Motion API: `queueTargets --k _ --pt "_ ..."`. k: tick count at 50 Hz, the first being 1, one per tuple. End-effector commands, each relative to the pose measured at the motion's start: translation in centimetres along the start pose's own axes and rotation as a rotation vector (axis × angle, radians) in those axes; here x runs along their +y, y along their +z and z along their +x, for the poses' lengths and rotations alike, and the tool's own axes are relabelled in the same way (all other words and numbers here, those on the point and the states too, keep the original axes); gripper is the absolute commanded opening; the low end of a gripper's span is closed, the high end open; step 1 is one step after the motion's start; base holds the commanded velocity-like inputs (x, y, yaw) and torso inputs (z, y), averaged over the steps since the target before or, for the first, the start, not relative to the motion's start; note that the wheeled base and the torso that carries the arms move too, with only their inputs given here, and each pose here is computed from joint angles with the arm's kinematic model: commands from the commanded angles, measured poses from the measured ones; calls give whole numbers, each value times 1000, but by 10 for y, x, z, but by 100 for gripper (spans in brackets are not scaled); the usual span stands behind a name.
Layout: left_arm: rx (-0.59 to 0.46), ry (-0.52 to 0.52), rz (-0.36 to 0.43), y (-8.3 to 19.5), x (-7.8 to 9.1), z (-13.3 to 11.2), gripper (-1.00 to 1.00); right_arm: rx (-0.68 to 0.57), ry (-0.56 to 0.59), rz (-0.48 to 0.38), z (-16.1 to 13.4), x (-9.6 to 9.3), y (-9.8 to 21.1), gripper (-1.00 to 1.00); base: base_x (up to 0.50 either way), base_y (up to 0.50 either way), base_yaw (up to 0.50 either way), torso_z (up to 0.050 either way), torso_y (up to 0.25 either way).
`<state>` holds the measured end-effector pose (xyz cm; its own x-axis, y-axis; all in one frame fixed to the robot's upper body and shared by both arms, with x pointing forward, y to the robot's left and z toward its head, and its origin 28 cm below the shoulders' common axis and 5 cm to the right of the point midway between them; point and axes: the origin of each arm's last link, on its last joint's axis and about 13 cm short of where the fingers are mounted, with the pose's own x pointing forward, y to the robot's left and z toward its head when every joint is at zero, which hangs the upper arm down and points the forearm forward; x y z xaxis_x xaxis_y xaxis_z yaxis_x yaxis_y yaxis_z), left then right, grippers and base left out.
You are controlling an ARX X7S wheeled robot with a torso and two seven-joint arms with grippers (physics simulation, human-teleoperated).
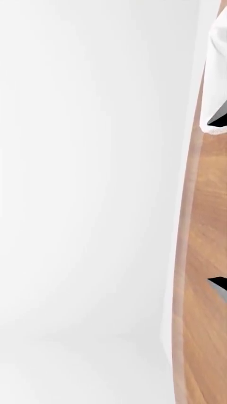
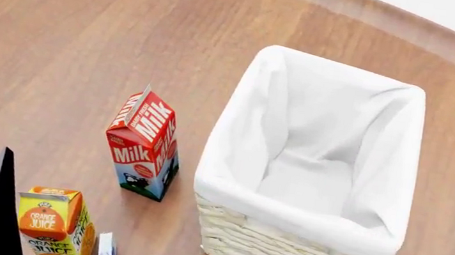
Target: Pick up the alphabet soup and the tomato sauce, and put them in the basket.
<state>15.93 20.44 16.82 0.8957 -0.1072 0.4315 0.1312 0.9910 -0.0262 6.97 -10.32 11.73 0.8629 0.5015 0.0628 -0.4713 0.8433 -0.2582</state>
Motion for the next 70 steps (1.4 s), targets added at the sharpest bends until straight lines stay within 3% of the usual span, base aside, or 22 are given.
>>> queueTargets --k 1,4,6,35,49,51,70 --pt "3 -4 -2 0 -1 0 100 67 146 -25 -17 11 -6 100 0 0 0 0 0" --pt "3 -6 -7 0 -1 0 100 91 198 -29 -20 15 -8 100 0 0 0 0 0" --pt "3 -8 -4 1 -2 -1 100 97 202 41 -21 16 -6 100 0 0 0 0 0" --pt "6 -11 -6 2 -3 -2 100 237 263 75 -36 33 -30 100 0 0 0 0 0" --pt "7 -12 -9 1 -3 -2 100 315 177 28 -34 40 -46 100 0 0 0 0 0" --pt "10 -12 -8 1 -3 -1 100 364 145 49 -33 41 -48 100 0 0 0 0 0" --pt "14 -14 -14 1 -3 -2 100 390 136 93 -28 45 -54 100 0 0 0 0 0"
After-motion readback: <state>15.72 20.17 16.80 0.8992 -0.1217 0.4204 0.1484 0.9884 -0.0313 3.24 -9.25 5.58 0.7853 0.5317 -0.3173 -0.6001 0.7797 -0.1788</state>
